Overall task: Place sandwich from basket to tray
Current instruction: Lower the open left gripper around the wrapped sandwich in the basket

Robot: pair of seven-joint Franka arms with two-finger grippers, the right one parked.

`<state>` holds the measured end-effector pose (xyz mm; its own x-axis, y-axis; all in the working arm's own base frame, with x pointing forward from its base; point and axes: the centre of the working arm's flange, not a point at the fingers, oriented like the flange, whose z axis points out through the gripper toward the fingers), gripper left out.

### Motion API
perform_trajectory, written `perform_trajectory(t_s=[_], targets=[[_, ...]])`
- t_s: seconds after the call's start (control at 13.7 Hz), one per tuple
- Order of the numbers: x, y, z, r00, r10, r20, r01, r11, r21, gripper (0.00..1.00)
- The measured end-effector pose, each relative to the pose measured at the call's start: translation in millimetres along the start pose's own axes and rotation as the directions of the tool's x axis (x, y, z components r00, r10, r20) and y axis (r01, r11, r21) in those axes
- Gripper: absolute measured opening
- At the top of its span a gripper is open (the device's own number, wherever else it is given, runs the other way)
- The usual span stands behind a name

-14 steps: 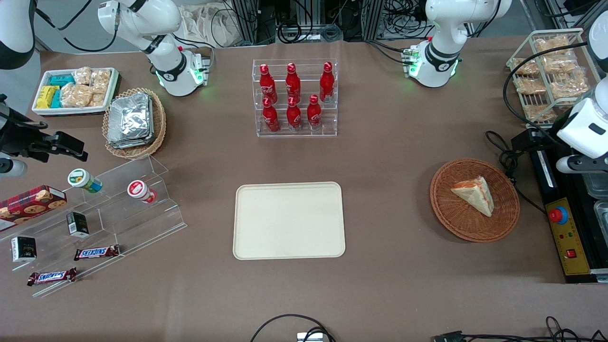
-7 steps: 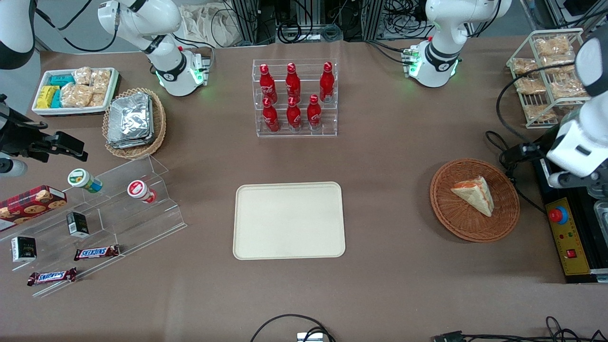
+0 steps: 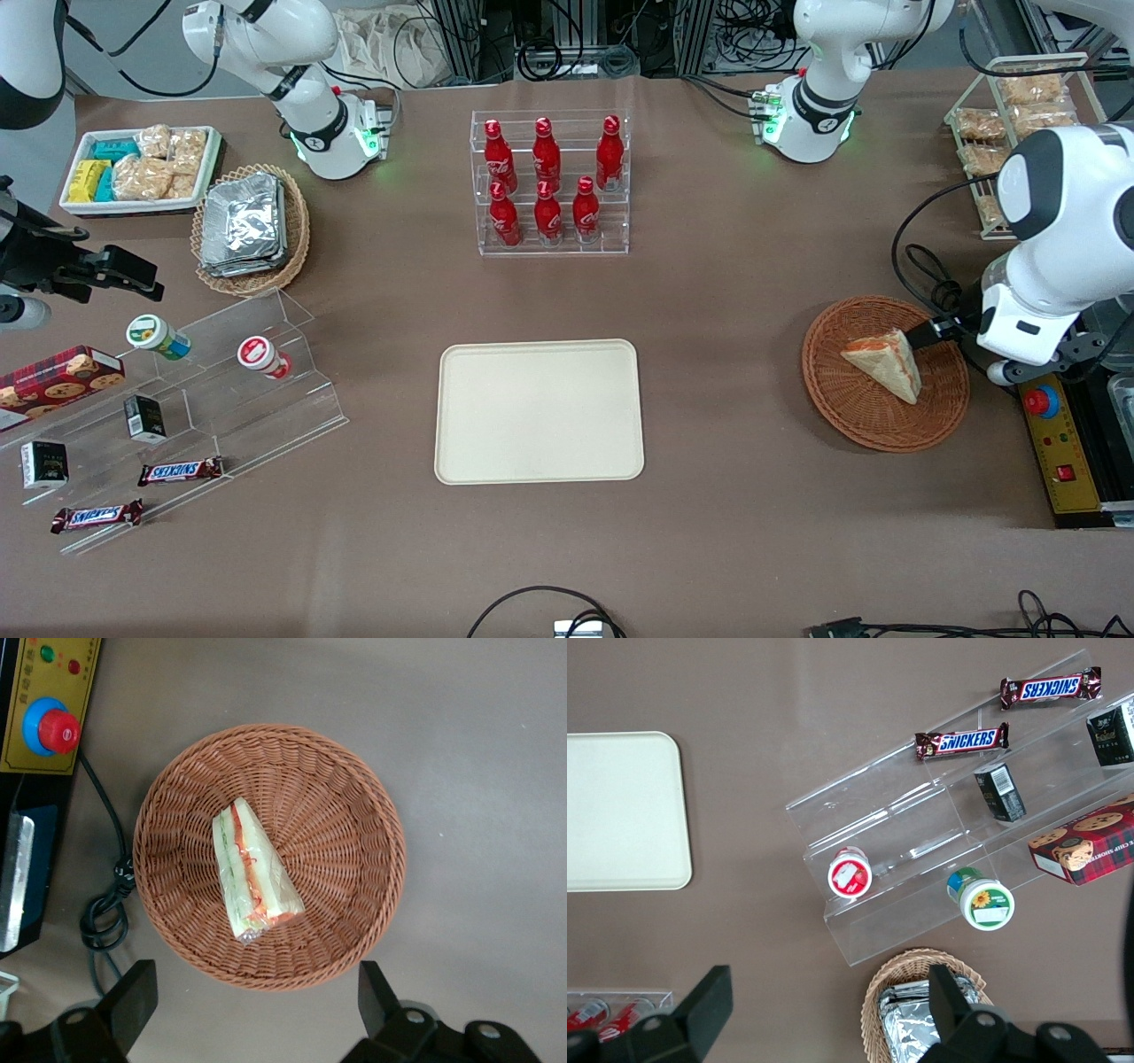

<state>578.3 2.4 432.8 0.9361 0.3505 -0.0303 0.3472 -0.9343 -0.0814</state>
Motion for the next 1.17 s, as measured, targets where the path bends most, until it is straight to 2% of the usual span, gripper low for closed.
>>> perform_trajectory(t_s=[0.44, 1.17], targets=[[-14.8, -26.6, 64.0, 0.979, -0.195, -0.055, 0.193, 0.980, -0.043, 1.00], [-31.3, -25.3, 121.6, 0.895, -0.441, -0.068, 0.433, 0.896, -0.100, 1.00]])
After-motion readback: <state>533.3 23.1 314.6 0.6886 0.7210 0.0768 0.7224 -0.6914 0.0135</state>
